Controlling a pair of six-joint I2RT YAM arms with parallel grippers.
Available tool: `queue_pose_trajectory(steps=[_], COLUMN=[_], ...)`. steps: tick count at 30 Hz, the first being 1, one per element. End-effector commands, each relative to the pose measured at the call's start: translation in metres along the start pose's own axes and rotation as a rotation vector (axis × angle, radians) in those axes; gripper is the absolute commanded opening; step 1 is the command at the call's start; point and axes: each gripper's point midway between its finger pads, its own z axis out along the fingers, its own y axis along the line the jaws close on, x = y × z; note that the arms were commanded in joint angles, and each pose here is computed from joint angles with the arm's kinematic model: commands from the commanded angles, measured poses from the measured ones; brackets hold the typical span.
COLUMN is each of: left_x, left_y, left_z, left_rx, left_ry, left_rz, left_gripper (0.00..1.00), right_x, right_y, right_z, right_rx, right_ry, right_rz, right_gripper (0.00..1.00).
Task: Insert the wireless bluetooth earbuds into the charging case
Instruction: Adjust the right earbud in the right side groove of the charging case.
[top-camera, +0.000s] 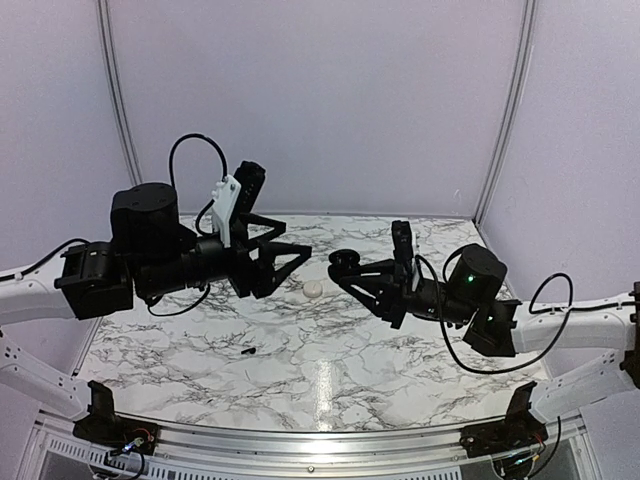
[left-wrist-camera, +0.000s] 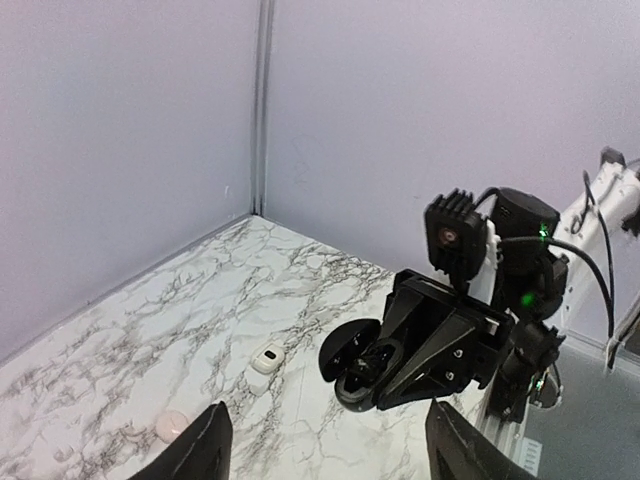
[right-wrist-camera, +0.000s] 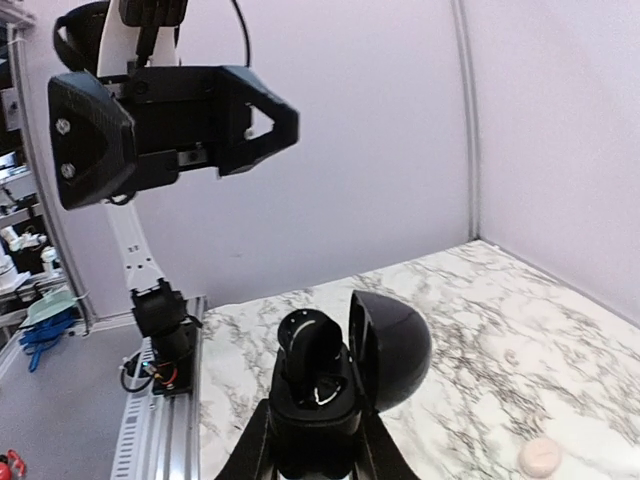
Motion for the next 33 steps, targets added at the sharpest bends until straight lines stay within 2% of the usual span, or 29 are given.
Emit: queue_pose_trajectory(steps=[1, 5, 9, 17, 33], left_x=[0.001, 0.004, 0.007, 0.013, 0.038], left_y=[0.019, 0.016, 0.013, 0.007, 0.017], left_z=[0.004, 0.018, 0.033, 0.064, 0.098], left_rx=[-0.075, -0.076, -0.078, -0.074, -0.139], left_ry=[-0.006, 0.046, 0.066, 0.119, 0.205], left_rz=[-0.210, -0.330, -0.417, -0.452, -0.489], left_gripper=[0.62, 0.52, 0.47, 0.42, 0.36], right_x=[-0.010, -0.013, -0.011, -0.006, -0.003], right_y=[-0.046, -0.067, -0.073, -0.073, -0.070], right_z=[-0.016, -0.029, -0.033, -0.026, -0.017], right_rx=[0.299, 0.477, 0.570, 0.633, 0.643], right_ry=[-0.020, -0.004, 0.033, 0.109, 0.154], right_rz=[-0.038, -0.099, -0.192, -0.288, -0.339], right_gripper=[0.00, 0.00, 0.00, 0.00, 0.00])
